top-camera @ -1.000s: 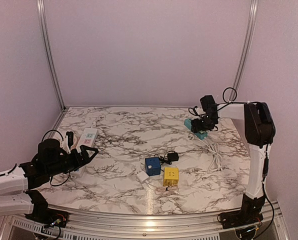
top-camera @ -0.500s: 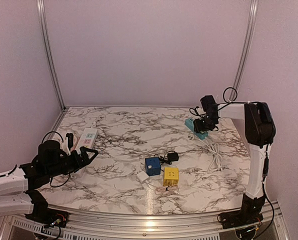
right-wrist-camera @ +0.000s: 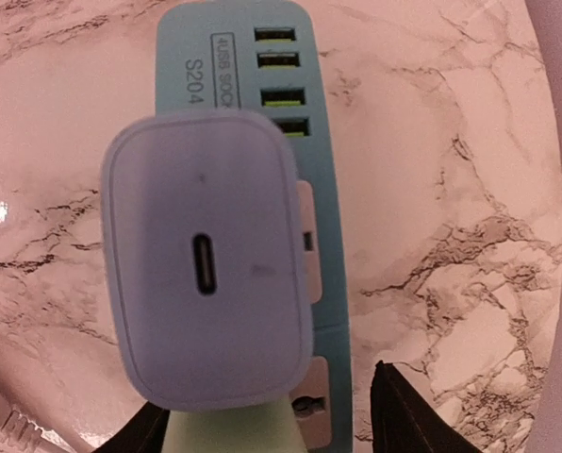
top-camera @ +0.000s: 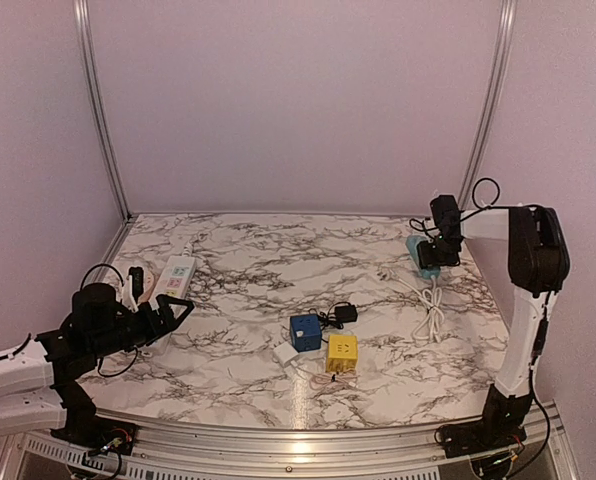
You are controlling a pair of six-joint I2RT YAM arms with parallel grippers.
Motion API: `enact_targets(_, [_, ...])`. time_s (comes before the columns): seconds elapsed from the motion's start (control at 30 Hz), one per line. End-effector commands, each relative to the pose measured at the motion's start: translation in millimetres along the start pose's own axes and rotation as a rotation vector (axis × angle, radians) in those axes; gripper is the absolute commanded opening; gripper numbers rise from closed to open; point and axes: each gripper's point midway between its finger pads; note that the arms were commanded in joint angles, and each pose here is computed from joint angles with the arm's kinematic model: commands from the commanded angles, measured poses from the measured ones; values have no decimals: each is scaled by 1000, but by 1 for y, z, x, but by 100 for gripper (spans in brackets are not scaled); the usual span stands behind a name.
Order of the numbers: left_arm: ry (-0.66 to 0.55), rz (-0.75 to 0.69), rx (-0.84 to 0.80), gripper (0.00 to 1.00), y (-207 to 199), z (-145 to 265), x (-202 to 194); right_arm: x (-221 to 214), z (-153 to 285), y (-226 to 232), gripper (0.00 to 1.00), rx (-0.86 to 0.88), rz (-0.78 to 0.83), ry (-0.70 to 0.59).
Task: Insert the plug
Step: Move the socket to the corner of the board.
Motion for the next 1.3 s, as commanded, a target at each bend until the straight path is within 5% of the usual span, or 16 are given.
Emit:
enact_targets(0.0, [-8, -12, 7, 99, 2, 3, -1, 3, 13, -35, 59, -61, -63, -21])
enact_targets(0.33, [-17, -20, -5, 99, 0, 5, 0, 0, 6, -83, 59, -149, -126, -6])
enact_targets(0.7, [-19, -12, -6, 99, 1, 4, -1, 9, 7, -84, 62, -133, -133, -14])
enact_targets(1.03, [-18, -8, -6, 99, 0, 2, 1, 60, 91, -63, 78, -83, -132, -220])
enact_targets(1.27, [-21, 5, -6, 99, 0, 0, 2, 49, 156, 22, 72, 77, -76, -325])
Point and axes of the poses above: each gripper's point midway between its finger pads, its own z axis back along the fingers, its own y axis along the line the jaws close on, x = y × z, and after that the axes turned 14 degrees about -z, right-handed
